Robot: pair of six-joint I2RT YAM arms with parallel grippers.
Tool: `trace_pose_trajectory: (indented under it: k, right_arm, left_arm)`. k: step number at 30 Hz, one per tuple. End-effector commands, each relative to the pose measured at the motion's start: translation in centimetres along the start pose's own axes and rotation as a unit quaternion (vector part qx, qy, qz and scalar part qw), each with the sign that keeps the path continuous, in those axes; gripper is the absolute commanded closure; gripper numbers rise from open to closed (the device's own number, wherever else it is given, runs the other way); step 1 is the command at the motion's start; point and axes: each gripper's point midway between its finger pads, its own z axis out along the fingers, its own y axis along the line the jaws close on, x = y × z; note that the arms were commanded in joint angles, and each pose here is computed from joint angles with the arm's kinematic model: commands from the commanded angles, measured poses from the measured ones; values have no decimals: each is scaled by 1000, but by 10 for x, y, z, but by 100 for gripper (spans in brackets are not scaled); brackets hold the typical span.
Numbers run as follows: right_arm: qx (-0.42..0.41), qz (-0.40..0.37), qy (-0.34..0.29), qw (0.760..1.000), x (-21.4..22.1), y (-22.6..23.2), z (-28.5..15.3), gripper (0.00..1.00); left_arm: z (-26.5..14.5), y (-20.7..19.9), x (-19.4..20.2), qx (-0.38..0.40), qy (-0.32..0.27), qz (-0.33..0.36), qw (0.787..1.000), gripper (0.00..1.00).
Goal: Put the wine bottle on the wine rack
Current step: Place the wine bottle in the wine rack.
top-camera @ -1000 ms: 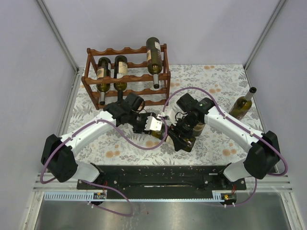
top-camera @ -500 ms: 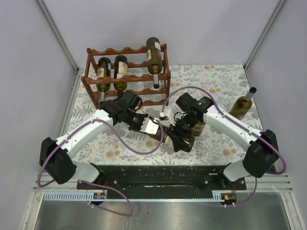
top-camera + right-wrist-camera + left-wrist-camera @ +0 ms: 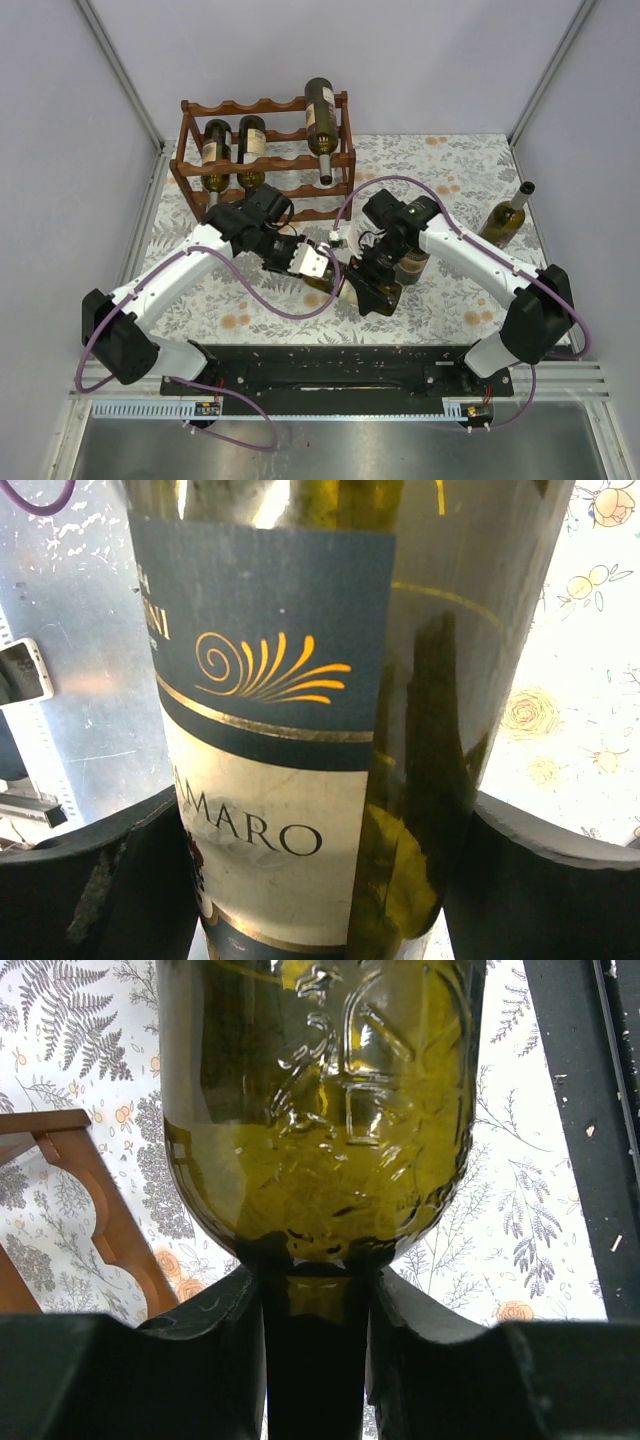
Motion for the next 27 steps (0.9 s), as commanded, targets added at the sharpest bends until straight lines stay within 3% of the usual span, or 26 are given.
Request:
trace_pose_trajectory:
  k: [1, 4, 8, 17, 22, 26, 27]
  right_arm:
    - [-33, -41, -36, 998, -22, 16, -5, 84]
    - [-30, -38, -35, 998, -23, 13, -4, 73]
    - [-29, -35, -30, 999, -23, 10, -2, 69]
    - [-13, -27, -32, 999, -25, 3, -1, 44]
    - [-6, -26, -36, 999, -26, 2, -3, 38]
    - [0, -30, -43, 999, -31, 3, -6, 26]
    - [3, -29, -44, 999, -32, 2, -6, 17]
  left_arm:
    - [-19, 15, -21, -39, -25, 19, 999, 100]
    - [-19, 9, -26, -45, -43, 13, 998, 100]
    - [-24, 9, -31, -62, -58, -1, 996, 100]
    - [-27, 5, -23, -69, -51, -17, 996, 100]
    - [-27, -2, -16, -67, -42, -24, 997, 100]
    - [-28, -5, -11, -70, -39, -28, 996, 100]
    - [-28, -6, -10, -70, -37, -29, 996, 100]
